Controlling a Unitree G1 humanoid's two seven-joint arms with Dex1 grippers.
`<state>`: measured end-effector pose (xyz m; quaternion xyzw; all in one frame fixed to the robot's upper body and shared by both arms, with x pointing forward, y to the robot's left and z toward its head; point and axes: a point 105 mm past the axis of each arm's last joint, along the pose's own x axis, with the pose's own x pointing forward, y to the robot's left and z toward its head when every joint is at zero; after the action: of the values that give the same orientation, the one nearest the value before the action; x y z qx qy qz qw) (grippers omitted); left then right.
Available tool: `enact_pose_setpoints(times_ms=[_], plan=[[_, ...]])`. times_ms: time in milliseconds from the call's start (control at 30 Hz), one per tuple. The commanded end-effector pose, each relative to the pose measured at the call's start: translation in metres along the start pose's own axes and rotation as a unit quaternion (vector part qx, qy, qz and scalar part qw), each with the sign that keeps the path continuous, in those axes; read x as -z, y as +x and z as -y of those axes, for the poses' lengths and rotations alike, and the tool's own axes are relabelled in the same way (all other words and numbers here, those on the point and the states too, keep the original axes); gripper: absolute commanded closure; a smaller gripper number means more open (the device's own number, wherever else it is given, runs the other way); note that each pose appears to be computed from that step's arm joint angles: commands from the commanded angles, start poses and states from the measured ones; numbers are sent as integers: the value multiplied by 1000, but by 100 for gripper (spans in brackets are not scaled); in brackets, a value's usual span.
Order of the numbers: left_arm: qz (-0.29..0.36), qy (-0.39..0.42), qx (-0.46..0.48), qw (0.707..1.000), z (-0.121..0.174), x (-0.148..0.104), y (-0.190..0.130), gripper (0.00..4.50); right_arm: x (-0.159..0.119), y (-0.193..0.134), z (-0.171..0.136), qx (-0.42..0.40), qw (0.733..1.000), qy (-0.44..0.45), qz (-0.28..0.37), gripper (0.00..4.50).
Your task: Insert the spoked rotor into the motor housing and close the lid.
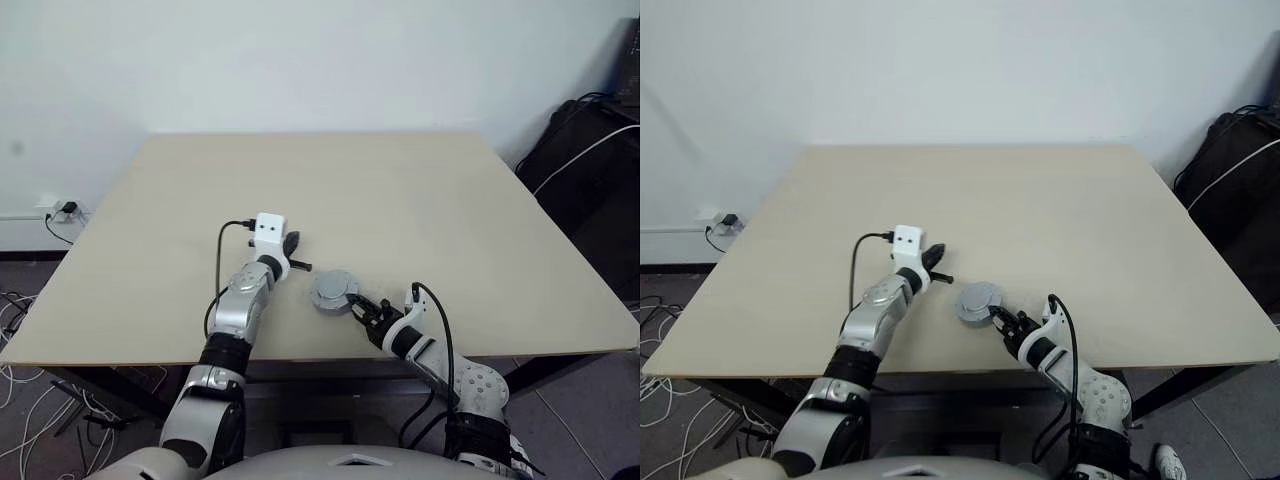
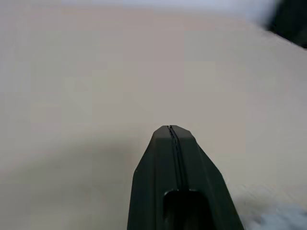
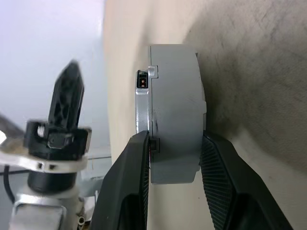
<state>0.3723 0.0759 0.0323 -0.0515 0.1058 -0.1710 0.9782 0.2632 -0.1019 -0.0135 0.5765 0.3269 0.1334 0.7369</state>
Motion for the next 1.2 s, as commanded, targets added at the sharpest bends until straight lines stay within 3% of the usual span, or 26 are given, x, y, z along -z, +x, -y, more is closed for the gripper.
enact_pose_setpoints(times_ms=[33, 267, 600, 900, 1133, 1200], plan=[[45, 5, -18, 999, -6, -18, -8, 450, 20, 12, -17, -33, 999, 14, -24, 331], [6, -93, 45, 995, -9, 9, -36, 450, 4, 8, -41, -102, 994, 13, 23, 331], [30, -103, 25, 994, -14, 21, -65, 450, -2, 11, -54, -127, 991, 7, 34, 331], [50, -190, 82, 977, 4, 29, -89, 450, -10, 11, -80, -178, 983, -4, 44, 331], [75, -321, 135, 934, 19, 23, -103, 450, -4, 10, -96, -208, 978, -16, 29, 331], [77, -376, 151, 911, 23, 20, -106, 450, -3, 11, -97, -207, 978, -19, 26, 331]])
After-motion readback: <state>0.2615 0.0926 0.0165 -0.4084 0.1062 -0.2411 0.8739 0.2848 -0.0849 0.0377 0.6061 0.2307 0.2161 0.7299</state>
